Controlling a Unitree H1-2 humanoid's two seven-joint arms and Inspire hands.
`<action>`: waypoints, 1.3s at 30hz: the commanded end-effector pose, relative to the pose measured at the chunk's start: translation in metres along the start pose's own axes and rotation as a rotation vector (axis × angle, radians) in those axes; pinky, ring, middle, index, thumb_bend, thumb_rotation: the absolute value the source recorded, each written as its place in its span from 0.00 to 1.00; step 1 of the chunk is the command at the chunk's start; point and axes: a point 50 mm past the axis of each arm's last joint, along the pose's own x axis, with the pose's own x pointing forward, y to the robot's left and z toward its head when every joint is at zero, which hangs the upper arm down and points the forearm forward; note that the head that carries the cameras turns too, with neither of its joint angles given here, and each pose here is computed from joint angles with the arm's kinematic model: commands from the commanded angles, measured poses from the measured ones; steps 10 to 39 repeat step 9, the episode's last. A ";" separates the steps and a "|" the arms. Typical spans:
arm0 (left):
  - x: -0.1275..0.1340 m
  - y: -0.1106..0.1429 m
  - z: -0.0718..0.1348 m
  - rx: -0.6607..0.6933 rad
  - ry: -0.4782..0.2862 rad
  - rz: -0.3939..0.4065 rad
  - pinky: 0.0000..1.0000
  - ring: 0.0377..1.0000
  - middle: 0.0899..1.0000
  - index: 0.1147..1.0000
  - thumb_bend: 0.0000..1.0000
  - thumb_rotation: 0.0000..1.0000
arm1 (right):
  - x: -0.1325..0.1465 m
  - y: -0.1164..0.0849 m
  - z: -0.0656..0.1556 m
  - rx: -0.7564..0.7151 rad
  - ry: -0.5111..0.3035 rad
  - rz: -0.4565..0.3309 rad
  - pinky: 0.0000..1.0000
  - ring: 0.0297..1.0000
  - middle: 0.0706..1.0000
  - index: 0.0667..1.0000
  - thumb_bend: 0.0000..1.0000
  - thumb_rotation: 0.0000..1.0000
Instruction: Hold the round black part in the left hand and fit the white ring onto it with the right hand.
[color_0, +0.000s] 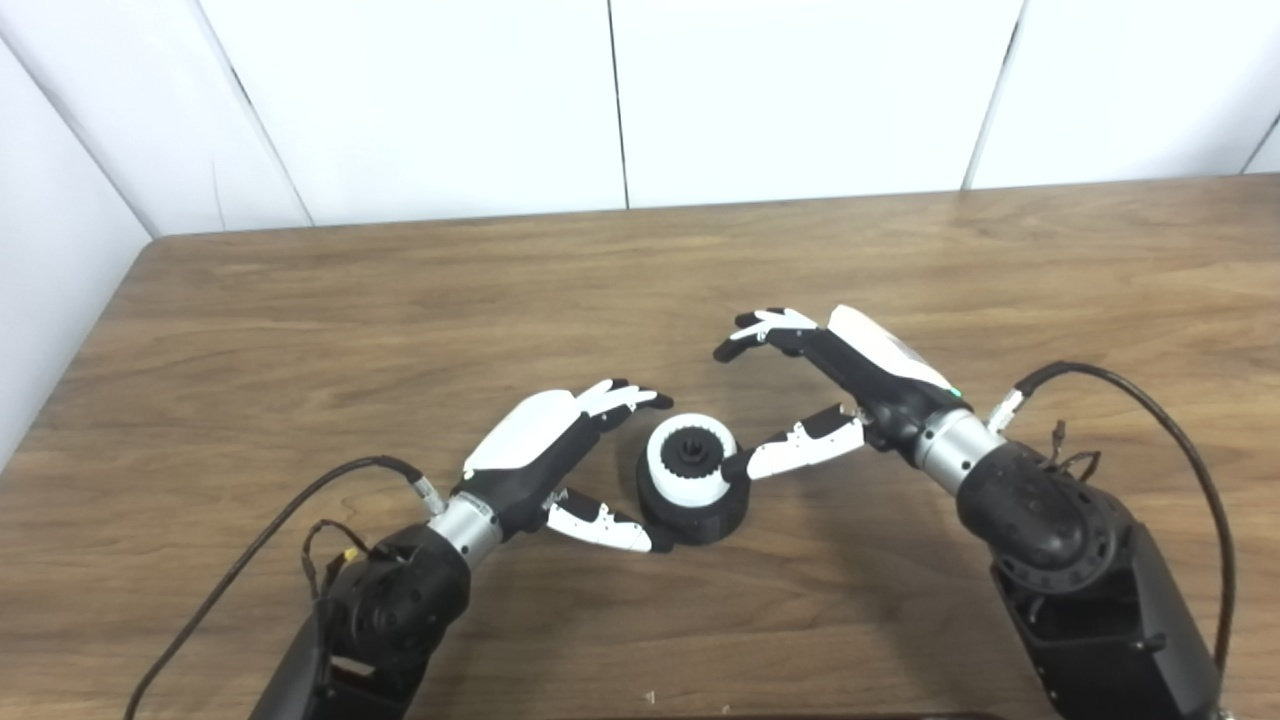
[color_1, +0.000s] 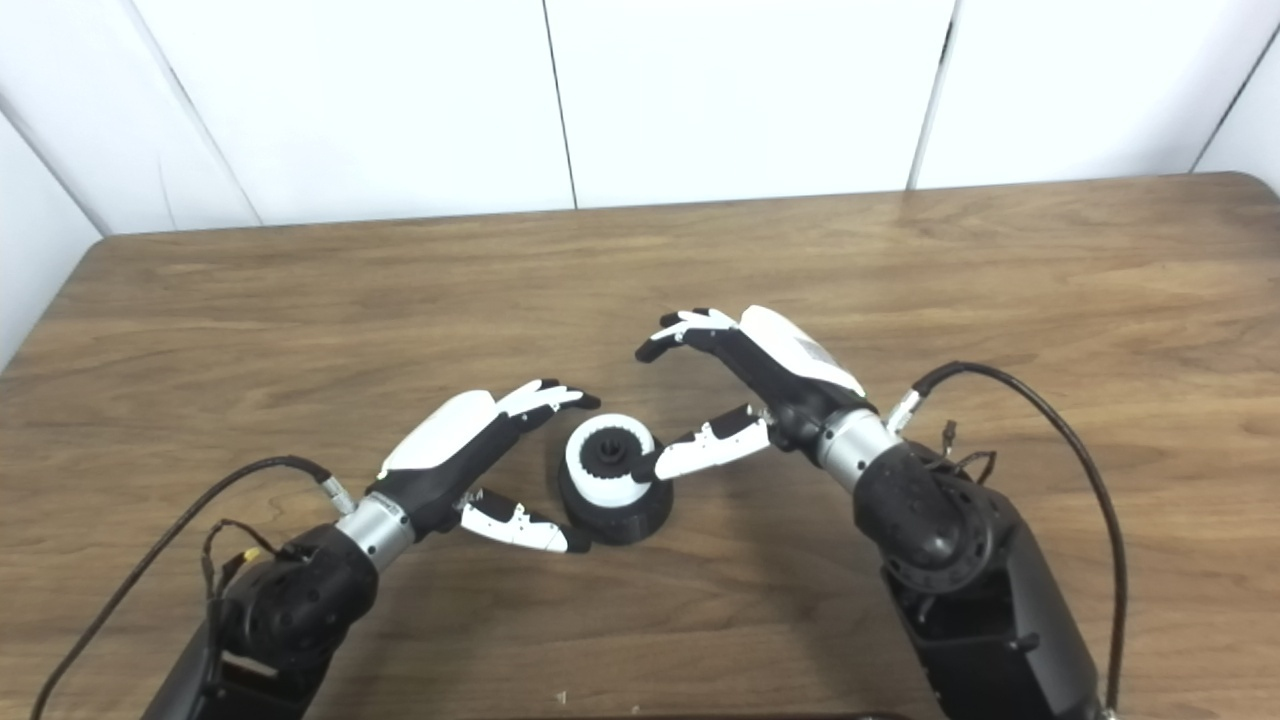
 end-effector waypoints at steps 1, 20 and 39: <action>-0.011 0.018 -0.016 -0.052 0.057 -0.005 0.90 0.97 0.95 0.94 1.00 0.46 | -0.001 -0.018 -0.001 0.027 -0.021 -0.072 0.89 0.96 0.91 0.75 0.98 0.46; -0.039 0.036 -0.034 -0.238 0.077 0.143 0.84 0.92 0.93 0.95 1.00 0.64 | -0.010 -0.021 -0.030 0.289 0.025 -0.167 0.86 0.91 0.90 0.79 0.84 0.50; -0.039 0.036 -0.034 -0.238 0.077 0.143 0.84 0.92 0.93 0.95 1.00 0.64 | -0.010 -0.021 -0.030 0.289 0.025 -0.167 0.86 0.91 0.90 0.79 0.84 0.50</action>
